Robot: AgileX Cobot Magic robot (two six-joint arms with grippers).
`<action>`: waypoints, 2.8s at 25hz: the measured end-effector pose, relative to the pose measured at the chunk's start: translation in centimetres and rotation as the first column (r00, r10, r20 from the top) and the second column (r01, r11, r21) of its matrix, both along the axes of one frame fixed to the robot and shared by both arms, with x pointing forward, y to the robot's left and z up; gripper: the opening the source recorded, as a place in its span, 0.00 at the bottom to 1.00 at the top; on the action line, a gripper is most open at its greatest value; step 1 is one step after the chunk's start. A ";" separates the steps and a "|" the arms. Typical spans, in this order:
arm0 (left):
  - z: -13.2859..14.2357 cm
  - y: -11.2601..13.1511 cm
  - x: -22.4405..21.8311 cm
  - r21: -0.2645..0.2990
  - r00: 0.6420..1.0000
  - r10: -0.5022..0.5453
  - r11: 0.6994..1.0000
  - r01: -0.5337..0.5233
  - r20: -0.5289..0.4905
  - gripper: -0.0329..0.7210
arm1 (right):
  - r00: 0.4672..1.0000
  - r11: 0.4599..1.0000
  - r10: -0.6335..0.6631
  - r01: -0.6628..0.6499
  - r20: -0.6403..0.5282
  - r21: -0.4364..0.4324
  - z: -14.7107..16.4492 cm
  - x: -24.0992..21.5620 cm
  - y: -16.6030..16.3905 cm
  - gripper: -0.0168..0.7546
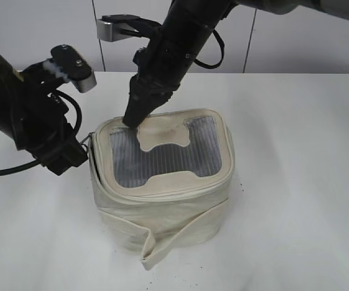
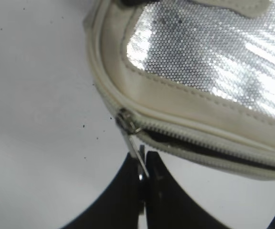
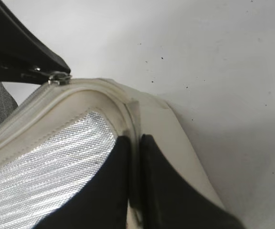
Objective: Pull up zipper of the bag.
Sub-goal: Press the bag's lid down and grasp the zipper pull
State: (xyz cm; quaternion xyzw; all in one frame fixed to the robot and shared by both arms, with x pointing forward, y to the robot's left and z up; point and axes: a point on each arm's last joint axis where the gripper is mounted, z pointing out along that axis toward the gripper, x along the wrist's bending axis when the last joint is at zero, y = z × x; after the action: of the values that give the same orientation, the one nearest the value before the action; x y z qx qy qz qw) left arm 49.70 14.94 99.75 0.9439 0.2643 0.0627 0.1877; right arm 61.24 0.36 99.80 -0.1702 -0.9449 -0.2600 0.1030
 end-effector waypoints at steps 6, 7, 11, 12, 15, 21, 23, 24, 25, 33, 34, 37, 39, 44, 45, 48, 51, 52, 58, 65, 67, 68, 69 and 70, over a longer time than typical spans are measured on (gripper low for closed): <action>1.2 0.2 -1.3 -0.034 0.997 0.036 0.999 -0.038 -0.074 0.04 | 1.000 1.000 -0.015 0.015 0.002 -0.016 0.0 0.1 -0.1 0.07; 1.4 0.2 -1.5 -0.046 0.995 0.041 0.998 -0.045 -0.085 0.04 | 1.000 1.000 -0.017 0.017 0.002 -0.017 0.0 0.1 -0.1 0.07; 1.5 0.0 -1.7 -0.071 0.991 0.059 0.995 -0.067 -0.116 0.04 | 1.000 1.000 -0.021 0.021 -0.001 -0.018 0.0 0.1 -0.1 0.07; 1.5 0.0 -1.7 -0.073 0.990 0.066 0.995 -0.075 -0.121 0.04 | 1.000 1.000 -0.021 0.021 -0.002 -0.017 0.0 0.1 -0.1 0.07; 1.5 0.0 -2.0 -0.075 0.984 0.072 0.994 -0.085 -0.165 0.04 | 1.000 1.000 -0.026 0.026 -0.005 -0.018 0.0 0.1 -0.1 0.07; 1.5 -0.1 -3.0 -0.078 0.957 0.074 0.992 -0.099 -0.281 0.04 | 1.000 0.999 -0.030 0.030 -0.006 -0.019 0.0 0.1 -0.1 0.07; 1.6 -0.2 -3.1 -0.089 0.953 0.081 0.990 -0.111 -0.291 0.04 | 1.000 0.999 -0.031 0.030 -0.004 -0.017 0.1 0.1 -0.1 0.07; 1.7 -0.2 -3.2 -0.095 0.952 0.085 0.989 -0.117 -0.294 0.04 | 0.999 0.999 -0.031 0.031 -0.005 -0.017 0.1 0.1 -0.1 0.07; 1.7 -0.2 -3.4 -0.102 0.950 0.091 0.987 -0.127 -0.300 0.04 | 0.999 0.999 -0.032 0.032 -0.003 -0.015 0.2 0.1 -0.1 0.07; 0.5 -0.1 -6.4 -0.165 0.942 0.130 0.968 -0.188 -0.311 0.04 | 1.000 1.000 -0.023 0.023 0.016 -0.010 0.5 0.1 0.5 0.07; 0.4 -0.5 -7.4 -0.176 0.930 0.106 0.969 -0.176 -0.352 0.04 | 0.999 0.999 -0.027 0.028 0.025 -0.016 0.6 0.3 0.4 0.07; 0.6 -1.7 -8.6 -0.216 0.919 0.115 0.954 -0.208 -0.377 0.04 | 0.999 0.999 -0.042 0.042 0.029 -0.022 0.7 0.6 0.1 0.06; 0.7 -2.5 -9.0 -0.233 0.921 0.124 0.947 -0.222 -0.370 0.04 | 0.998 0.999 -0.047 0.048 0.027 -0.023 0.7 0.6 0.1 0.06; 0.9 -4.4 -10.0 -0.300 0.936 0.115 0.928 -0.220 -0.332 0.04 | 0.998 0.998 -0.048 0.049 0.030 -0.026 0.7 0.6 0.1 0.06; 0.9 -4.8 -10.0 -0.319 0.938 0.119 0.920 -0.227 -0.325 0.04 | 0.998 0.998 -0.047 0.048 0.032 -0.029 0.7 0.6 0.0 0.06; 0.9 -5.9 -10.0 -0.380 0.938 0.155 0.884 -0.271 -0.310 0.04 | 0.998 0.998 -0.048 0.049 0.036 -0.034 0.7 0.7 -0.1 0.06; 1.0 -6.8 -9.7 -0.437 0.915 0.221 0.824 -0.360 -0.337 0.04 | 0.998 0.998 -0.050 0.051 0.037 -0.033 0.7 0.8 -0.2 0.06; 1.0 -7.0 -9.5 -0.456 0.898 0.254 0.792 -0.406 -0.358 0.04 | 0.998 0.998 -0.052 0.053 0.038 -0.033 0.7 0.9 -0.2 0.06; 0.2 -8.4 -8.8 -0.461 0.820 0.334 0.700 -0.546 -0.464 0.04 | 0.997 0.998 -0.058 0.059 0.044 -0.035 0.8 1.1 -0.5 0.06; -0.4 -10.5 -10.1 -0.466 0.849 0.303 0.732 -0.498 -0.433 0.04 | 0.997 0.998 -0.057 0.058 0.046 -0.036 0.8 1.1 -0.5 0.06; -0.6 -10.7 -10.2 -0.465 0.851 0.310 0.732 -0.498 -0.423 0.04 | 0.997 0.998 -0.056 0.058 0.046 -0.037 0.7 1.1 -0.5 0.06; -0.7 -10.8 -10.1 -0.464 0.851 0.313 0.732 -0.499 -0.422 0.04 | 0.997 0.998 -0.056 0.058 0.046 -0.037 0.7 1.1 -0.5 0.06; -0.7 -10.8 -10.1 -0.465 0.852 0.315 0.732 -0.499 -0.418 0.04 | 0.997 0.998 -0.056 0.058 0.046 -0.037 0.7 1.1 -0.5 0.06; -0.7 -10.9 -10.1 -0.467 0.853 0.316 0.730 -0.498 -0.415 0.04 | 0.997 0.998 -0.056 0.058 0.046 -0.037 0.7 1.1 -0.5 0.06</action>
State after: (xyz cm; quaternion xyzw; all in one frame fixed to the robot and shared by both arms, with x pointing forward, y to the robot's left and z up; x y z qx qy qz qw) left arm 39.56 4.09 99.04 0.7618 0.4996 -0.1249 0.3930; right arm 62.35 -0.16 100.55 -0.1933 -0.9466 -0.2483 0.0708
